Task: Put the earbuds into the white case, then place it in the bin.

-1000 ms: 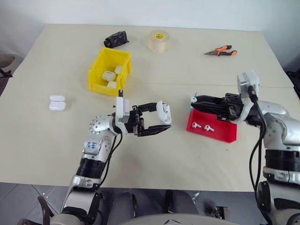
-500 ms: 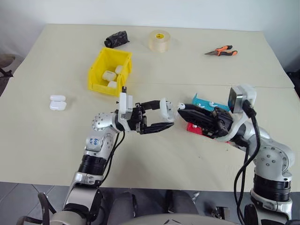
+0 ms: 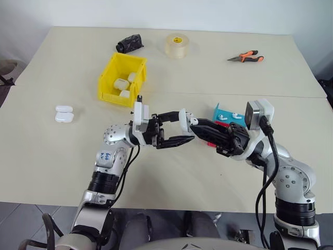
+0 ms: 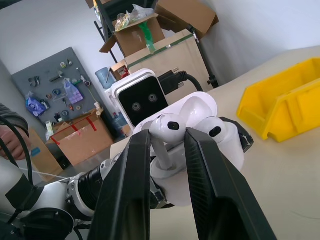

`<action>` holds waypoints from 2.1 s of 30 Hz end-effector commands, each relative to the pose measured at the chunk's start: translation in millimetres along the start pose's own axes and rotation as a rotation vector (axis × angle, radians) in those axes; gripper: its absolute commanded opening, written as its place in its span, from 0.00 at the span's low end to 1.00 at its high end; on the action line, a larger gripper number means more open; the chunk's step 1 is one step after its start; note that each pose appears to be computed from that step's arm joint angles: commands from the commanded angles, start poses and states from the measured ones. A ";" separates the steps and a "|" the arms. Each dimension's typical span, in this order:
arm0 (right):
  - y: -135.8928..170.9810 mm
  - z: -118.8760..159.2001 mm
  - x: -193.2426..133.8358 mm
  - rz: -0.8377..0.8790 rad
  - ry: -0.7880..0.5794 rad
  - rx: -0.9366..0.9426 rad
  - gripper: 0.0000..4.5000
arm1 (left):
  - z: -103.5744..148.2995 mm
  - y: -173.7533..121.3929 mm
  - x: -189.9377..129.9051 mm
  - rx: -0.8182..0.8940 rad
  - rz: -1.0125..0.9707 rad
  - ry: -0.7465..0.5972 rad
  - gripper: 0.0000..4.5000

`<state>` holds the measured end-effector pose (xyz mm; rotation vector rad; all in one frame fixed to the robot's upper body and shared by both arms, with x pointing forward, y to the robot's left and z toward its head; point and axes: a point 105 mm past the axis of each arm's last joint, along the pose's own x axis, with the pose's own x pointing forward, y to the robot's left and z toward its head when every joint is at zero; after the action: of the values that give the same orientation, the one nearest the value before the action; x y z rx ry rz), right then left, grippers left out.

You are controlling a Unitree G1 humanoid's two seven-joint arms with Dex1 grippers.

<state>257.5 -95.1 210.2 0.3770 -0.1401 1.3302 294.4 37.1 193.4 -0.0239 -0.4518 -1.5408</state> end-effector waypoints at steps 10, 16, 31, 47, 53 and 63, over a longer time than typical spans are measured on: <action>-3.4 -20.7 -3.9 0.004 0.145 -0.057 0.31 | 13.0 -2.6 7.5 0.028 -0.044 -0.055 0.62; -8.9 -10.3 -2.6 -0.018 0.102 -0.124 0.72 | 12.0 -4.4 7.1 0.017 -0.057 -0.047 0.62; -24.2 9.5 -21.1 0.000 0.322 -0.306 0.58 | -27.2 32.7 -35.5 0.101 0.051 0.613 0.62; -40.4 -24.2 14.8 0.034 0.477 -0.311 0.01 | -27.6 17.2 -4.5 0.148 -0.039 0.573 0.62; -54.1 -25.5 -22.6 -0.019 0.502 -0.304 0.01 | -8.5 13.8 -10.6 0.134 -0.020 0.463 0.62; -49.4 4.7 -45.2 -0.093 0.261 -0.454 0.36 | 47.9 41.9 -70.8 0.133 0.341 0.220 0.62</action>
<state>300.4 -146.7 174.8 -0.1433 -0.0973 1.2051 324.9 106.4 208.5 0.1970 -0.2731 -1.2319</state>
